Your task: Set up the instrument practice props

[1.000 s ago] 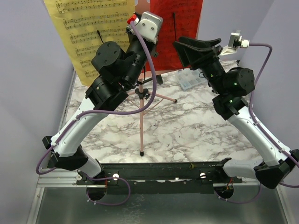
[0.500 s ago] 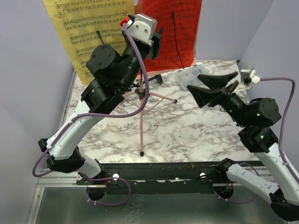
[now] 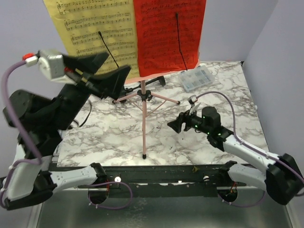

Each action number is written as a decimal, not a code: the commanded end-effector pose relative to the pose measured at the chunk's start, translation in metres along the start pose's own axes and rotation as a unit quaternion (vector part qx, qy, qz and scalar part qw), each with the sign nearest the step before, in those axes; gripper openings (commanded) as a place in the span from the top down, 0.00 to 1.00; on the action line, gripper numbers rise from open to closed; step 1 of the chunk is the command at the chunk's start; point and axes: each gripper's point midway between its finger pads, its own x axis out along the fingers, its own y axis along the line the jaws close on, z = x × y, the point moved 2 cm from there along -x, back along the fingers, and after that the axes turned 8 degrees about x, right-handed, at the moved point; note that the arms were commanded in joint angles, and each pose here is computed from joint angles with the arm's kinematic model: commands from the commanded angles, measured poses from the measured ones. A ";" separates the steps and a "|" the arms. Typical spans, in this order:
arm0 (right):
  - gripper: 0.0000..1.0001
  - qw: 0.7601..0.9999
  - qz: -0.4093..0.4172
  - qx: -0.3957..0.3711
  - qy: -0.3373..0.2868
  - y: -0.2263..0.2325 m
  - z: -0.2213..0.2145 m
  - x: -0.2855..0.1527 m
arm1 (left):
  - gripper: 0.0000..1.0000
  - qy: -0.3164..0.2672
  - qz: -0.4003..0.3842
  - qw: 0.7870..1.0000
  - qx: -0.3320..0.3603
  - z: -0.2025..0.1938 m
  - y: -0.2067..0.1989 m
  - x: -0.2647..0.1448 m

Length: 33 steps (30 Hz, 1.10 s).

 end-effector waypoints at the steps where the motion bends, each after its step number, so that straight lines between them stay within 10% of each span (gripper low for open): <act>1: 0.20 0.990 0.114 -0.031 -0.073 0.022 0.052 0.029 | 0.03 0.077 -0.039 0.990 -0.110 -0.041 -0.014 -0.058; 14: 0.21 0.929 0.320 -0.181 -0.032 0.010 0.097 0.079 | 0.01 0.219 -0.099 0.948 -0.209 -0.120 -0.030 -0.180; 33: 0.34 0.904 0.370 -0.214 -0.027 0.019 0.085 0.139 | 0.01 0.293 -0.074 0.921 -0.246 -0.189 -0.040 -0.183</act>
